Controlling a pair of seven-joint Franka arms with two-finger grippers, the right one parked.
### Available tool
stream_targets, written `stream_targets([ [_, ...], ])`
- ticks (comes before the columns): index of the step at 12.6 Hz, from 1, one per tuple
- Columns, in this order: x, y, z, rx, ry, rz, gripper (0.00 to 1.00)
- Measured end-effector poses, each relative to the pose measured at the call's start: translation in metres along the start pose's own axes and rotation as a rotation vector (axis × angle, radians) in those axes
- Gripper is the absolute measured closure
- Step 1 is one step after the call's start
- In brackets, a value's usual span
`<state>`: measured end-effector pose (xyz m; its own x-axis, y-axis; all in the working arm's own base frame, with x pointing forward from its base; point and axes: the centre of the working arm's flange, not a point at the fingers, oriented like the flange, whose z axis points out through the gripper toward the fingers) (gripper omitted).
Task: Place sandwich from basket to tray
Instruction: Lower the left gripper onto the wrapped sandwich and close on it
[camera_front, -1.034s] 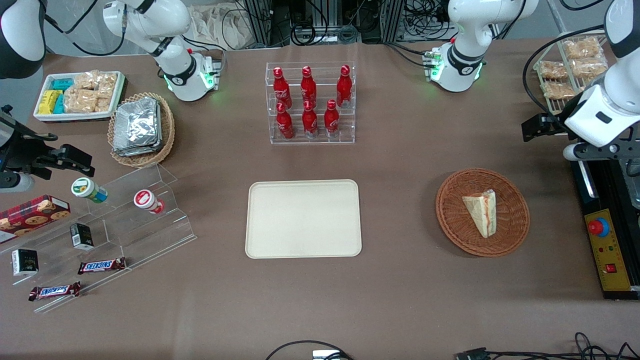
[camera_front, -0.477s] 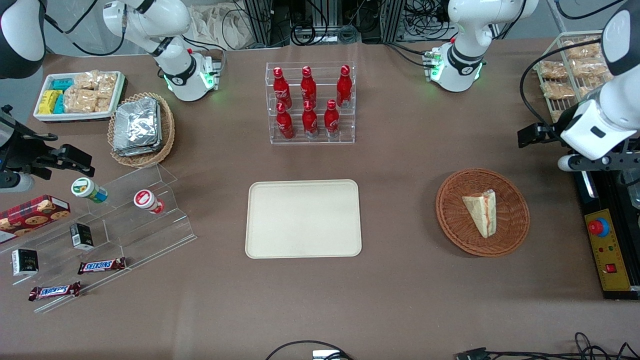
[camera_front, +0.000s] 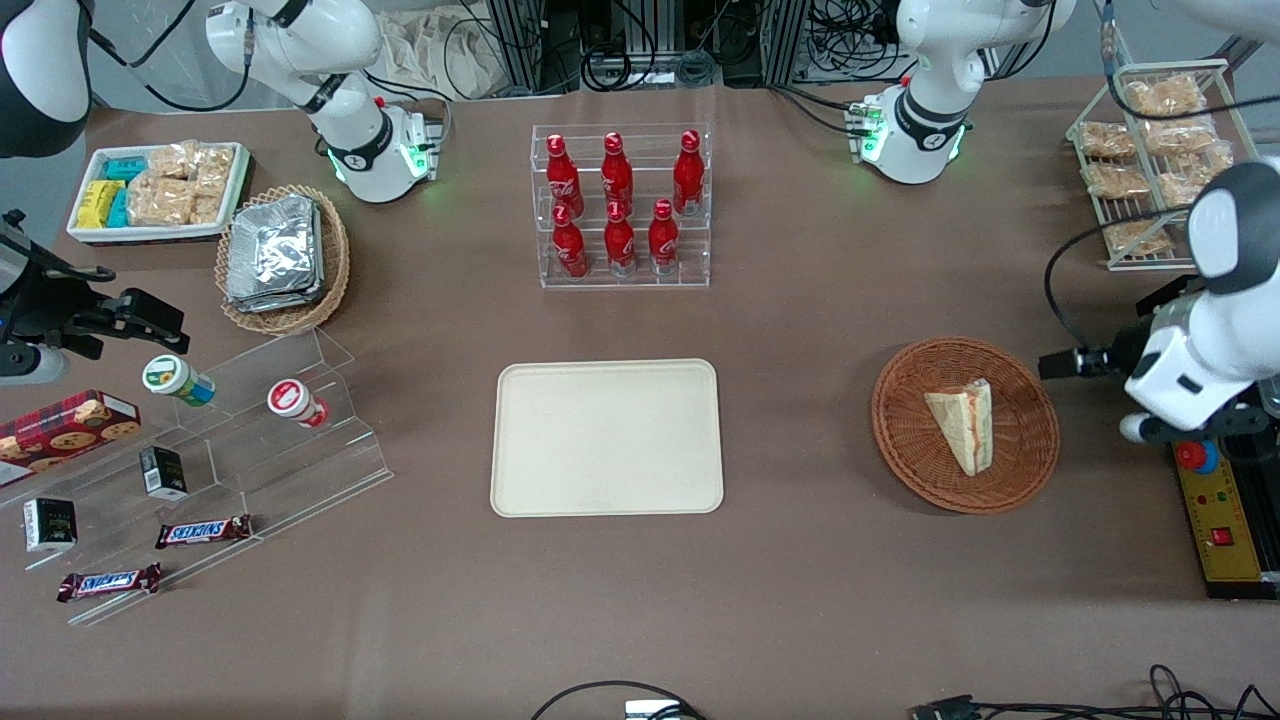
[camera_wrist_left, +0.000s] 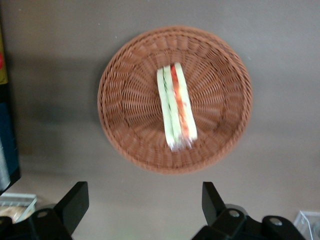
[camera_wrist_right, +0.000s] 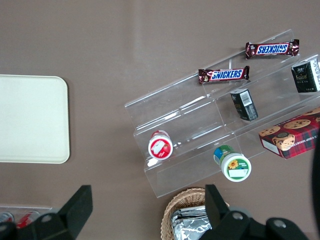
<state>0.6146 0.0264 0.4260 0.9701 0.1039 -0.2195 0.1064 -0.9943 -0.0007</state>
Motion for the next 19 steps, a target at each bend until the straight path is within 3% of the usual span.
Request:
stream_targets([
  [3,0.026,0.004,0.071,-0.044,-0.006,-0.038,0.00],
  [5,0.034,0.010,0.118,-0.082,-0.045,-0.111,0.00],
  [9,0.043,0.019,0.183,-0.085,-0.111,-0.161,0.00],
  [12,0.045,0.019,0.218,-0.088,-0.117,-0.169,0.00],
  [13,0.046,0.020,0.226,-0.089,-0.117,-0.169,0.07],
  [14,0.046,0.021,0.229,-0.091,-0.116,-0.169,0.08],
  [17,0.046,0.027,0.213,-0.096,-0.094,-0.164,0.44],
  [19,0.042,0.054,0.183,-0.109,-0.078,-0.161,0.61],
])
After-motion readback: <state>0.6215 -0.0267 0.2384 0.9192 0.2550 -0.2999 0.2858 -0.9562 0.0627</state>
